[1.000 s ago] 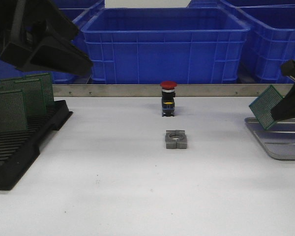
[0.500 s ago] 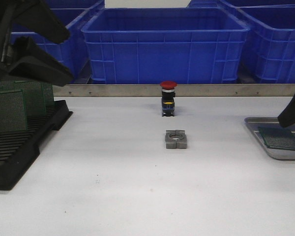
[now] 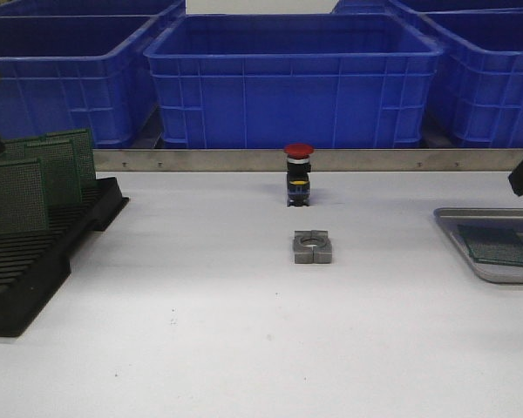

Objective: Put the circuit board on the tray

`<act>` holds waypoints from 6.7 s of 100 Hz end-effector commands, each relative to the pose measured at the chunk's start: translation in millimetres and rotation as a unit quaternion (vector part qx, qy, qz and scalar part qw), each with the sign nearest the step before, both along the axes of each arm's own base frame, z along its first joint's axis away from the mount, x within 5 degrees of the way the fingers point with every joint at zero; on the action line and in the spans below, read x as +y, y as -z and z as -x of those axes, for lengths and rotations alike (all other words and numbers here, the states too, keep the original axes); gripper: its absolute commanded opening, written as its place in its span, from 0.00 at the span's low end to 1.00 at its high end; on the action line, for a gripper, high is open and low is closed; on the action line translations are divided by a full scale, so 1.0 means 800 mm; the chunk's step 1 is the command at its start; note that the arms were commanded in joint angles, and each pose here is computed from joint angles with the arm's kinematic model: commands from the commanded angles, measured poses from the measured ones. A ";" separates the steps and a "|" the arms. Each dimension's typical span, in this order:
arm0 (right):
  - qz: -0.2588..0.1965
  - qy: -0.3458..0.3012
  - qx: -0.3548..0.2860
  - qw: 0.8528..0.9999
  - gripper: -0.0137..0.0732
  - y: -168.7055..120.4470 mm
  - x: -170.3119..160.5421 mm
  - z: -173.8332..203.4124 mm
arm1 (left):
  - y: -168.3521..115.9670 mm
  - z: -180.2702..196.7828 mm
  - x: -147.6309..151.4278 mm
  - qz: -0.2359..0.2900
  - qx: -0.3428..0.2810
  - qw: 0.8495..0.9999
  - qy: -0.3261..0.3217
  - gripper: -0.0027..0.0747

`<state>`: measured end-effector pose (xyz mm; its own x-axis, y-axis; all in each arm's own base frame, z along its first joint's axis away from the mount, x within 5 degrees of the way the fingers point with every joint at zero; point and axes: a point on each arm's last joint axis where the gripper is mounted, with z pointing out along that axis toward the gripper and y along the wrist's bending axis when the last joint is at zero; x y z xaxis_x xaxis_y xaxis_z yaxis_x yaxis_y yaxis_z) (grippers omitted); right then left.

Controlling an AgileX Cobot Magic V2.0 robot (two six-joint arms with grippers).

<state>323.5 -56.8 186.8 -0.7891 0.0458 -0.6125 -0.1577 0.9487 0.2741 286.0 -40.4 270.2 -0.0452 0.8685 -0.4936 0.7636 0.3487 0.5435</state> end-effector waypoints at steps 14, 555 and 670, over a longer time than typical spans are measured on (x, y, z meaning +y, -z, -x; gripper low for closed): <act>-0.009 0.002 -0.035 0.999 0.87 -0.029 0.000 -0.001 | -0.026 -0.027 0.003 0.003 0.040 0.999 -0.005 0.70; 0.059 -0.036 -0.389 0.918 0.09 -0.189 0.113 0.220 | -0.168 0.124 -0.017 0.390 -0.071 0.906 -0.150 0.01; 0.050 -0.028 -0.537 0.842 0.09 -0.133 0.104 0.357 | -0.012 0.312 0.017 0.464 -0.228 0.840 -0.167 0.01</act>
<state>38.0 28.6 284.9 0.2016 -0.0897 -0.9754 -0.3295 0.9316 -0.1537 36.5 -29.8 269.1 0.1396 0.1235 -0.9825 0.3583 0.9187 0.1664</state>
